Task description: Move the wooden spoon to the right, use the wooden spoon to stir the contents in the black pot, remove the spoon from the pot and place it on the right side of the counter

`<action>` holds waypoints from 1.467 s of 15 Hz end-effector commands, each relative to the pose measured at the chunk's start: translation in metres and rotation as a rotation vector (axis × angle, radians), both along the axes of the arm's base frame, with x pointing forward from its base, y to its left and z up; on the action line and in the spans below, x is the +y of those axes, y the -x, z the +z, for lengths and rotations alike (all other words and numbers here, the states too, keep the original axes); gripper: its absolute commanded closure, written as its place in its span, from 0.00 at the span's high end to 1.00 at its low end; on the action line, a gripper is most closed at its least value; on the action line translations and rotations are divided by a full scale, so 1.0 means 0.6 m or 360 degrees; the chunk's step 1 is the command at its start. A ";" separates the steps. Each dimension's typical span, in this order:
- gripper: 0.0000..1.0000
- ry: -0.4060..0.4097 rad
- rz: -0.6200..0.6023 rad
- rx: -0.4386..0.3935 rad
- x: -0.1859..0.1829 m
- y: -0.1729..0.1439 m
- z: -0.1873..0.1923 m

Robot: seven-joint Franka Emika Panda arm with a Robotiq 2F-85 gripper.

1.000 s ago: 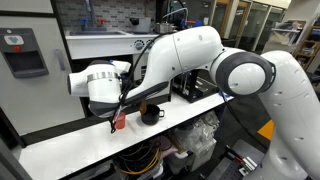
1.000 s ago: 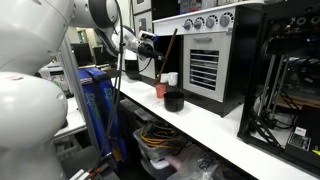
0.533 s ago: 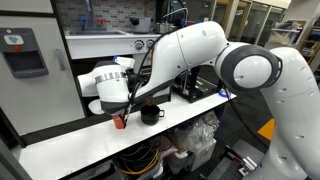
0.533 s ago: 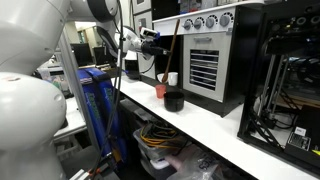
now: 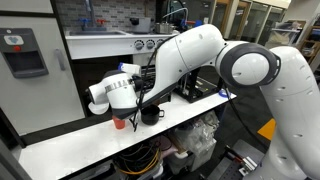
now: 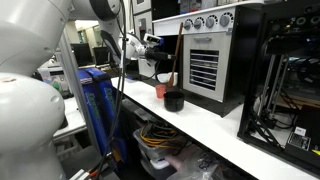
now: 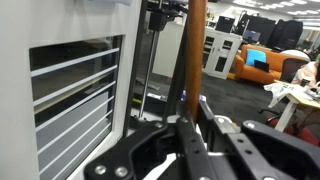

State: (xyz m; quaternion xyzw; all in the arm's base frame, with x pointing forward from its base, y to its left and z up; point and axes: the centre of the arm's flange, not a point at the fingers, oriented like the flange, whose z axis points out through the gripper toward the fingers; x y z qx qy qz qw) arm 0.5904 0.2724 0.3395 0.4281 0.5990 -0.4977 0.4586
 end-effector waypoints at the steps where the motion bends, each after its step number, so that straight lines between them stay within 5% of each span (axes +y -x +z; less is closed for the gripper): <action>1: 0.03 0.0104 0.0068 -0.0053 -0.028 0.019 -0.032; 6: 0.03 0.0153 0.0102 -0.0144 -0.035 0.024 -0.074; 22: 0.03 -0.0065 0.0089 -0.0566 -0.017 0.022 -0.168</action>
